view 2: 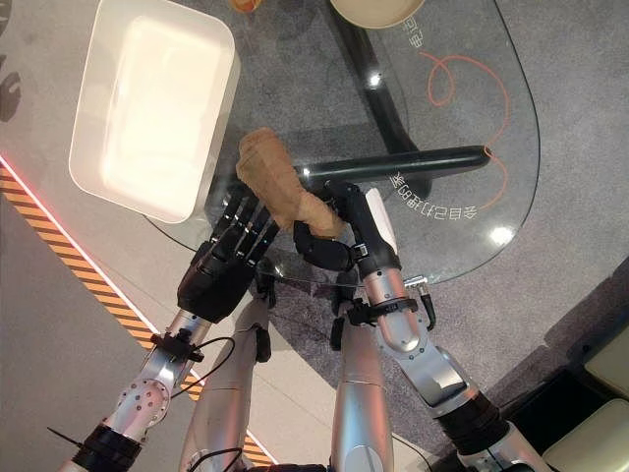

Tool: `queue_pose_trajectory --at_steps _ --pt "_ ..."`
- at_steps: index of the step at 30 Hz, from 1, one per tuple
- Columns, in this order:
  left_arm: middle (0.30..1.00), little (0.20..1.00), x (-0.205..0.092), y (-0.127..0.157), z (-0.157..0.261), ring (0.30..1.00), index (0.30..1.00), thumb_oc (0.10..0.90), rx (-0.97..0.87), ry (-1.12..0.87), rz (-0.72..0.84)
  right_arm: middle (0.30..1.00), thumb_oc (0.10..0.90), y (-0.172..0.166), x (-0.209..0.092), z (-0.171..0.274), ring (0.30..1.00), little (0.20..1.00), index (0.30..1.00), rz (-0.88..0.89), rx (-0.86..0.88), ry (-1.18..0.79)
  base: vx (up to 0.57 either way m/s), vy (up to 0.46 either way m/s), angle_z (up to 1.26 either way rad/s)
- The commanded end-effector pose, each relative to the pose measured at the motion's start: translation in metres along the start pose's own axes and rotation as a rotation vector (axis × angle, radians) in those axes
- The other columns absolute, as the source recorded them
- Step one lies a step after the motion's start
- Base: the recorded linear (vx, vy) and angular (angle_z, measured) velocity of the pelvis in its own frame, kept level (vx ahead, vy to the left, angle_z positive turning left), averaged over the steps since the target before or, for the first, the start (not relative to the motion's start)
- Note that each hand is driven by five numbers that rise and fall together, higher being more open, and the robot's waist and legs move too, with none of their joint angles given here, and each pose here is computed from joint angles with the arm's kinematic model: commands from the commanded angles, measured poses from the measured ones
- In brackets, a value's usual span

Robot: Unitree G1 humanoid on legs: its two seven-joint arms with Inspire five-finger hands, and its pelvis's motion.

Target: Wipe the table with a cloth and put it in the basket.

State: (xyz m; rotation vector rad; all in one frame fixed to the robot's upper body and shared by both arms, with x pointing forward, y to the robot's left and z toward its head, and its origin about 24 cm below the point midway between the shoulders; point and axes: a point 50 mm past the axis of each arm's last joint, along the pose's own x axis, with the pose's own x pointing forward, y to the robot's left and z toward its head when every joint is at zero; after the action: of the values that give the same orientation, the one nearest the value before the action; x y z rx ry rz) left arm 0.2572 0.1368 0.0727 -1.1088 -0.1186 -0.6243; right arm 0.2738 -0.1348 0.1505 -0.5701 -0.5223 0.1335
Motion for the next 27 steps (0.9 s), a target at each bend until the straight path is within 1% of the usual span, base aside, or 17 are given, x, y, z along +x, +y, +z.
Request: queue_pose_trajectory --at_steps 1,3,7,11,17,19,24,27 --pt "0.9 0.9 0.009 -0.045 0.0 0.9 0.9 0.8 -0.001 -0.017 -0.278 0.3 0.1 -0.003 0.008 0.08 0.3 0.2 0.3 0.02 -0.098 -0.444 0.0 0.0 0.0" --pt "0.9 0.9 0.011 -0.05 0.002 0.9 0.9 0.8 -0.018 -0.039 -0.315 0.3 0.1 0.002 0.009 0.079 0.3 0.2 0.3 0.068 -0.192 -0.448 0.0 0.0 0.0" --pt "0.9 0.9 0.013 -0.056 0.004 0.9 0.9 0.8 -0.043 -0.067 -0.359 0.3 0.1 0.007 0.012 0.073 0.3 0.2 0.3 0.109 -0.239 -0.408 0.0 0.0 0.0" --pt "0.9 0.9 0.013 -0.058 0.007 0.9 0.9 0.8 -0.073 -0.099 -0.383 0.3 0.1 0.008 0.014 0.062 0.3 0.2 0.3 0.111 -0.261 -0.36 0.0 0.0 0.0" --pt "0.9 0.9 0.011 -0.056 0.012 0.9 0.9 0.8 -0.088 -0.142 -0.384 0.3 0.1 0.01 0.013 0.058 0.3 0.2 0.3 0.126 -0.278 -0.345 0.0 -0.006 0.01" --pt "0.9 0.9 0.009 -0.057 0.018 0.9 0.9 0.8 -0.053 -0.174 -0.427 0.3 0.1 0.01 0.011 0.057 0.3 0.2 0.3 0.162 -0.305 -0.339 0.0 0.0 0.0" --pt "0.9 0.9 0.011 -0.063 0.029 0.9 0.9 0.8 -0.013 -0.219 -0.493 0.3 0.1 0.008 0.009 0.054 0.3 0.2 0.3 0.18 -0.343 -0.339 0.0 0.0 0.0" --pt "0.9 0.9 0.014 -0.065 0.035 0.9 0.9 0.8 -0.002 -0.241 -0.493 0.3 0.1 0.008 0.01 0.054 0.3 0.2 0.3 0.176 -0.352 -0.348 0.0 0.0 0.0"
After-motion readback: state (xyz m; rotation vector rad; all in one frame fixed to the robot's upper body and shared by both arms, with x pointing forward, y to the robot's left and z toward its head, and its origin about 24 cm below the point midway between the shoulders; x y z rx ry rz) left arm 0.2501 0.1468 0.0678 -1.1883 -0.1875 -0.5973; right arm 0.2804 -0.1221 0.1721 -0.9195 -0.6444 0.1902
